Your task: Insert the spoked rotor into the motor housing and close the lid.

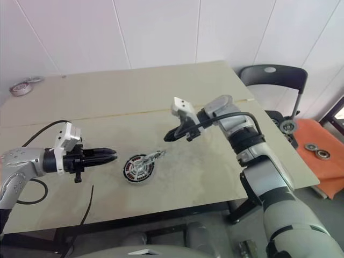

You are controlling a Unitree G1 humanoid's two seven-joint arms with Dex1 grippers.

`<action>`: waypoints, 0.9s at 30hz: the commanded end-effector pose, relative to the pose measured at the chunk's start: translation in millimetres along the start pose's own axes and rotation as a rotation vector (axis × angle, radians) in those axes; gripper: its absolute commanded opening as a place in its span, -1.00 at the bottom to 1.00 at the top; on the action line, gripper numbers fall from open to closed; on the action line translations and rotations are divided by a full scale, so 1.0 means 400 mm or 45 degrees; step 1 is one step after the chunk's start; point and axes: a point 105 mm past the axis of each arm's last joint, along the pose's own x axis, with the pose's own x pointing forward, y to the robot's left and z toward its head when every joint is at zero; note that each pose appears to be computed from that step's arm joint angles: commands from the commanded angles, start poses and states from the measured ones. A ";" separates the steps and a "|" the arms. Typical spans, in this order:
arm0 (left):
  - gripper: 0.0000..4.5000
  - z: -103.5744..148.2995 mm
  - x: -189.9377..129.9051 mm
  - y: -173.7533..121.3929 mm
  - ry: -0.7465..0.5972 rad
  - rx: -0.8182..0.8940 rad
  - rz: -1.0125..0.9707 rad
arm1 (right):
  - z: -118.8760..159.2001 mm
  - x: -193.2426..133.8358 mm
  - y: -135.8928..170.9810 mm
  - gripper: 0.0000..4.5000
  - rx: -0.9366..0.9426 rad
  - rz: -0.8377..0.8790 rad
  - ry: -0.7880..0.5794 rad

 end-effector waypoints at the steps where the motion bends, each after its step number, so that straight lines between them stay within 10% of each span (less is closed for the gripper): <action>1: 0.01 0.026 0.016 -0.042 -0.018 0.025 -0.092 | 0.033 -0.015 -0.013 -1.00 -0.059 -0.043 -0.027; 3: 0.30 0.021 0.025 -0.052 -0.006 0.039 -0.101 | 0.034 -0.015 -0.017 -1.00 -0.059 -0.048 -0.026; 27: 0.30 -0.031 0.175 -0.048 -0.032 0.059 -0.151 | 0.009 0.002 -0.017 -1.00 -0.061 -0.075 -0.001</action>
